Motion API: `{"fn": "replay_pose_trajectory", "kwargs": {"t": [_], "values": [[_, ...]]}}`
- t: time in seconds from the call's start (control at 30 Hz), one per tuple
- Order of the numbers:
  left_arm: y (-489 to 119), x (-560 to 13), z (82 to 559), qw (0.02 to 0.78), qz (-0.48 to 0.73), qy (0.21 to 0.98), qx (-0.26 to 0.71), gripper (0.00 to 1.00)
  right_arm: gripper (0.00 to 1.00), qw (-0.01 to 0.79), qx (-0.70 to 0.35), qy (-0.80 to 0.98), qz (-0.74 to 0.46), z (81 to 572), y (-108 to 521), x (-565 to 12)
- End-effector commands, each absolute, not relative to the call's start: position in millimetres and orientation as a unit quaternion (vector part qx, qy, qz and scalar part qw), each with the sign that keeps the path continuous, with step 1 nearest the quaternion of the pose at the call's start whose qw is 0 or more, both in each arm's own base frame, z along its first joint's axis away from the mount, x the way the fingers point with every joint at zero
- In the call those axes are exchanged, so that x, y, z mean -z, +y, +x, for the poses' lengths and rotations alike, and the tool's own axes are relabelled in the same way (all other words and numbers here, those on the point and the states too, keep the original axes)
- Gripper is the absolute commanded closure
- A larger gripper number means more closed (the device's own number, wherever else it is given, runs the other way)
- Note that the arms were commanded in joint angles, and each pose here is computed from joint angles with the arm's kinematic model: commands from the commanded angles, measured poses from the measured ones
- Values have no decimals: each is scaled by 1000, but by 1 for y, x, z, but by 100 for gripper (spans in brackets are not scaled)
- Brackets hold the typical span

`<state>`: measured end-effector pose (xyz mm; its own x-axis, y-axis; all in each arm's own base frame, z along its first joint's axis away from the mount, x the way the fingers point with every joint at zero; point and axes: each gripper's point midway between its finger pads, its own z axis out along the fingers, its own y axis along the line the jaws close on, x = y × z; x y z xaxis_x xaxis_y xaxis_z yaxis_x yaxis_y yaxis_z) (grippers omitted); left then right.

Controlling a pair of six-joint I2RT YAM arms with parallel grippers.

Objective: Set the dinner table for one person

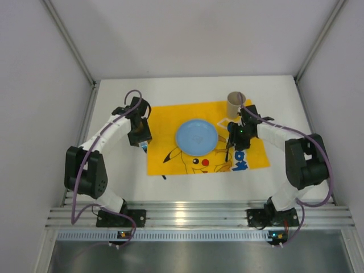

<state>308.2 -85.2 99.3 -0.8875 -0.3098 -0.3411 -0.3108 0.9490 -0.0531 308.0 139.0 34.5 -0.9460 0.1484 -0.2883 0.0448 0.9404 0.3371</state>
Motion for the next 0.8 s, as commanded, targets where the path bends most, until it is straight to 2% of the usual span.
{"fn": "replay_pose_trajectory", "kwargs": {"t": [0.0,0.4,0.6,0.77], "values": [[-77,-105,312,195,-160,968,-4,48,52,202,-137,968,53,327,129,-60],[-45,-66,318,174,-184,967,-37,50,53,235,-120,963,63,287,109,-123],[-47,-45,333,168,-190,967,-27,51,53,230,-119,964,59,259,101,-130],[-57,-38,356,198,-175,964,17,48,53,221,-96,969,59,241,90,-127]]}}
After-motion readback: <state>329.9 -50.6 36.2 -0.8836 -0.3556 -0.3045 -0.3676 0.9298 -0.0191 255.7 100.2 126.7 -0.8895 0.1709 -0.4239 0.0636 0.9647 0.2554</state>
